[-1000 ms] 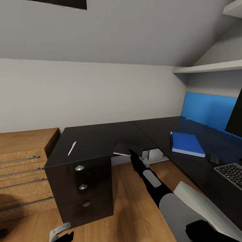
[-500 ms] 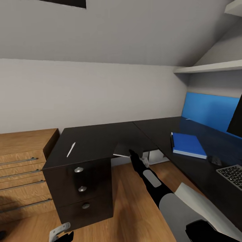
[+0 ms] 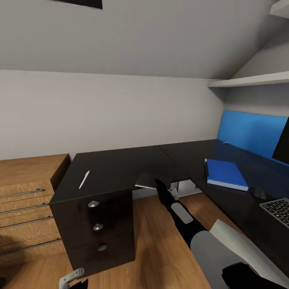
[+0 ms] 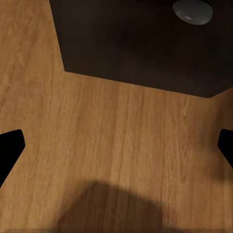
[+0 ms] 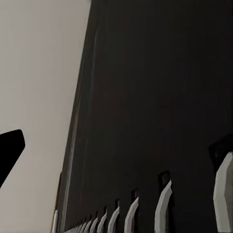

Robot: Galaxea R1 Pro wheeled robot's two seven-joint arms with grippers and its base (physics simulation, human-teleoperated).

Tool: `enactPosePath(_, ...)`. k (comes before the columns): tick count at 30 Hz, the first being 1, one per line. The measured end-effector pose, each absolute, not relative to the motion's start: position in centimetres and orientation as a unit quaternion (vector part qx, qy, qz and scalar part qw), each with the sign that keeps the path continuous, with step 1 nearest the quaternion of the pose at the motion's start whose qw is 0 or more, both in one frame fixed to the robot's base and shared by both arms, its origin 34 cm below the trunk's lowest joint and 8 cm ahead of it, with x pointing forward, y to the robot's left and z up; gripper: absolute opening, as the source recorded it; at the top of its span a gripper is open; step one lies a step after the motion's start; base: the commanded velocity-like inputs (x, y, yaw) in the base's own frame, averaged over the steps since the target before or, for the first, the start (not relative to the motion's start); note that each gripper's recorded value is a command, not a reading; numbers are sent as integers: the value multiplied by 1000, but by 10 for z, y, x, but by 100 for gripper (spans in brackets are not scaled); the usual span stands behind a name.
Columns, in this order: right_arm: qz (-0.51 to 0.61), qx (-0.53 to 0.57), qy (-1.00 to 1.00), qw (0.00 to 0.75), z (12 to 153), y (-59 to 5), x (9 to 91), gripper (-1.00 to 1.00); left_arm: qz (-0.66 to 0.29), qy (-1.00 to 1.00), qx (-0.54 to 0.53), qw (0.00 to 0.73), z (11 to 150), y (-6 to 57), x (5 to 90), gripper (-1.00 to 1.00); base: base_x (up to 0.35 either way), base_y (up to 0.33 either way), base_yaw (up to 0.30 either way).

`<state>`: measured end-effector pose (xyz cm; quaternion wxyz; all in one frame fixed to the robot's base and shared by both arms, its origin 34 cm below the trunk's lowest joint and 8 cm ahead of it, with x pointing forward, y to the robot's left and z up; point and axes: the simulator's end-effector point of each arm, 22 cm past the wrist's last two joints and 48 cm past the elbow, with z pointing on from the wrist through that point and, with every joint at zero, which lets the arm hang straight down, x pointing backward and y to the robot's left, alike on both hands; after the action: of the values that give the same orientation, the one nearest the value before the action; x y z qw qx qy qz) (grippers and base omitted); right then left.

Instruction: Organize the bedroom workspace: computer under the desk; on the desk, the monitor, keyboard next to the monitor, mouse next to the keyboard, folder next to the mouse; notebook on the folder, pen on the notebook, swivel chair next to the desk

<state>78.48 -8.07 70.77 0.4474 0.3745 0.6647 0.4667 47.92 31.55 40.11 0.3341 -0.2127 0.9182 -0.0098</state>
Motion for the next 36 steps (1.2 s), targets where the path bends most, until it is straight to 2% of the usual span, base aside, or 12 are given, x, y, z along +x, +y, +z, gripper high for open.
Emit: enactPosePath(36,471,365,647,476,780,-100,803,-100,-10,918,-213,334,447,315,488,100,0,0,0)
